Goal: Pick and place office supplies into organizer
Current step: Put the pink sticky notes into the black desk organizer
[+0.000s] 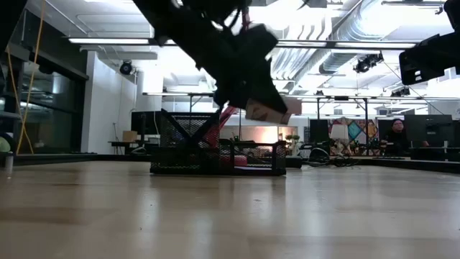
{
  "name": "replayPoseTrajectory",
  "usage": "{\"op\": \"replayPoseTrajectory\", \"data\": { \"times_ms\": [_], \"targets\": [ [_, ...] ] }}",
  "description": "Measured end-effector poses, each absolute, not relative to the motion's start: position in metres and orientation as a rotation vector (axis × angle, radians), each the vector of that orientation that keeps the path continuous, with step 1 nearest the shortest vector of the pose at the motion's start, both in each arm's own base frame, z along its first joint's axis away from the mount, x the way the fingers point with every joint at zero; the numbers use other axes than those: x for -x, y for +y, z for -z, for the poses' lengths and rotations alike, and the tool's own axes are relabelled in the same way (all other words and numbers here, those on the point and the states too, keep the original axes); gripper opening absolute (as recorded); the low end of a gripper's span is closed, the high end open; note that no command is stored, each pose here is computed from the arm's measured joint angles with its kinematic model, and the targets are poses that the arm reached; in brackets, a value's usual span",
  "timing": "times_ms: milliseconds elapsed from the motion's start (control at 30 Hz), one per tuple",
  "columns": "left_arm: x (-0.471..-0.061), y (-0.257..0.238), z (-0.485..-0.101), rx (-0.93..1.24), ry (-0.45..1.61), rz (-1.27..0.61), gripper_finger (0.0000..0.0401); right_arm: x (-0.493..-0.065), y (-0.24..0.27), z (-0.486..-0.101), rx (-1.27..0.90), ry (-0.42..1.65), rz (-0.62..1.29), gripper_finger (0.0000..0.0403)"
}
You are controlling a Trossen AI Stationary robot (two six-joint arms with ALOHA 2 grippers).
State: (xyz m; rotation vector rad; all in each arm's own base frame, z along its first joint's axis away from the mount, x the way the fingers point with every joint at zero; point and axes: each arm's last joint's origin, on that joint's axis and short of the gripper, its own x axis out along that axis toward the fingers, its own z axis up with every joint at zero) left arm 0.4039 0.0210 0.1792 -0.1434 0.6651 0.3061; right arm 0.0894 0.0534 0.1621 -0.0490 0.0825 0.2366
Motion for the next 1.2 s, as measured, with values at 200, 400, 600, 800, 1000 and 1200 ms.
{"op": "replayPoseTrajectory", "data": {
  "times_ms": [200, 400, 600, 800, 1000, 1200],
  "targets": [
    [-0.399, 0.045, -0.175, 0.178, 0.722, -0.321, 0.0209, -0.089, 0.053, -0.162, 0.049, 0.083, -0.237, 0.0134],
    [-0.396, 0.041, -0.172, 0.106, 0.773, -0.311, 0.0209, -0.089, 0.053, -0.162, 0.049, 0.083, -0.237, 0.0134],
    [-0.395, 0.043, -0.171, 0.088, 0.783, -0.352, 0.0209, -0.089, 0.053, -0.162, 0.049, 0.083, -0.237, 0.0134],
    [-0.394, 0.044, -0.171, 0.063, 0.793, -0.395, 0.0209, -0.089, 0.053, -0.162, 0.049, 0.083, -0.237, 0.0134],
    [-0.392, 0.044, -0.170, 0.041, 0.815, -0.407, 0.0209, -0.089, 0.053, -0.162, 0.049, 0.083, -0.237, 0.0134],
    [-0.392, 0.044, -0.170, 0.027, 0.820, -0.411, 0.0235, -0.089, 0.053, -0.162, 0.049, 0.083, -0.237, 0.0134]
  ]
}}
